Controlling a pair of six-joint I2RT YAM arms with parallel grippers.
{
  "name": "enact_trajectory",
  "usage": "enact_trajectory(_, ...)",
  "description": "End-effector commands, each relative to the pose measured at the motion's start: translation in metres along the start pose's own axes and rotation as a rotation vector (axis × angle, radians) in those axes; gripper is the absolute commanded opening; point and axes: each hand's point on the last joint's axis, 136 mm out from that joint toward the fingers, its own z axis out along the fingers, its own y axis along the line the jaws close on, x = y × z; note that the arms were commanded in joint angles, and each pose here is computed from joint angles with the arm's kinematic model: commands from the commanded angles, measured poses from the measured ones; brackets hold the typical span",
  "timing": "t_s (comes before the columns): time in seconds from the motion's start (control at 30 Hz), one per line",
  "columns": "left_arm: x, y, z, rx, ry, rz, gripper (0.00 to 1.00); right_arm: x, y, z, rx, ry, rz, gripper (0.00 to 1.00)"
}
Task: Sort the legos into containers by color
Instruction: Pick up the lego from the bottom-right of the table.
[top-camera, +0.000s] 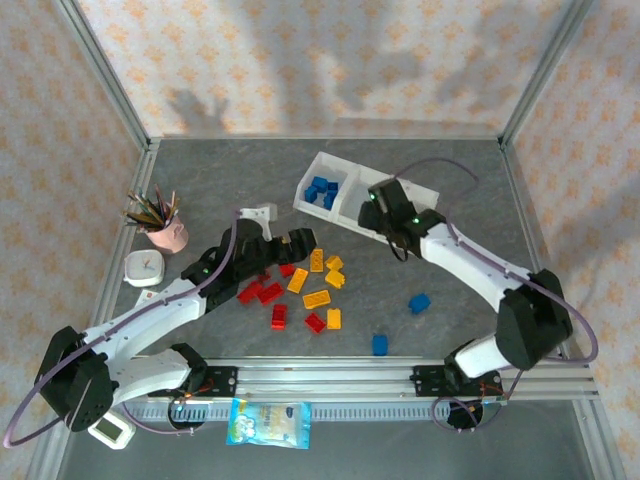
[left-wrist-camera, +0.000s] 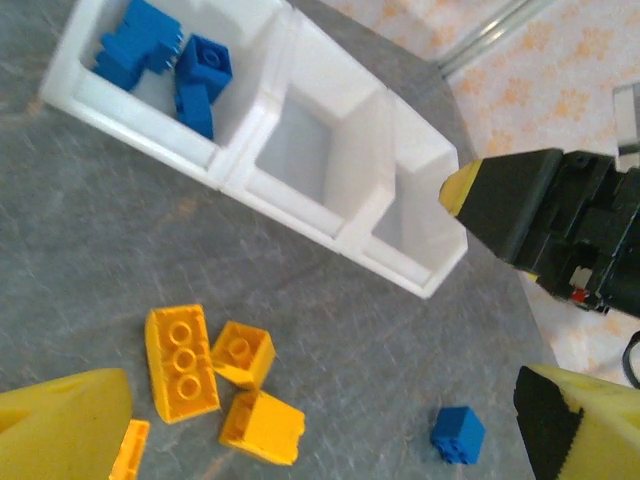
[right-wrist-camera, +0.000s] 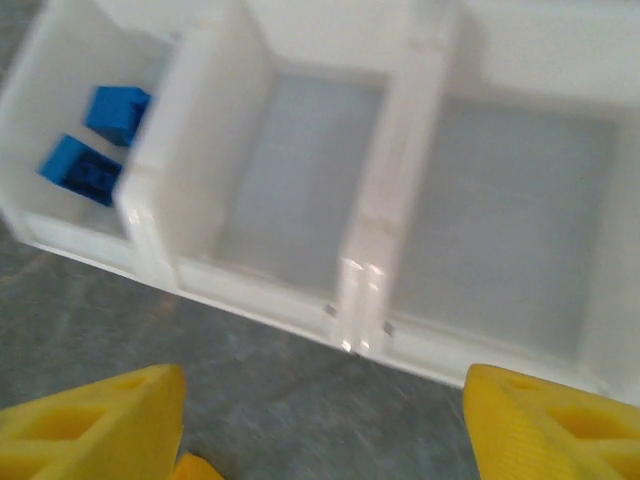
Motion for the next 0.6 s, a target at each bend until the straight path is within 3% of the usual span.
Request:
enact_trajectory(0.0,0.006,-0.007,0.000,0.031,-0.017,-0.019,0.99,0.023,-0.042,-0.013,0.114,0.013,0.089,0.77)
enact_trajectory(0.23,0.032,-0.025,0.009,0.074,0.027,0.014,0.99,0.075,-0.094,-0.023,0.229,0.064,0.215,0.84)
enact_trajectory(0.57,0.052,-0.044,0.021,0.097,0.083,0.063,0.99,0.123,-0.131,-0.028,0.351,0.112,0.317,0.94)
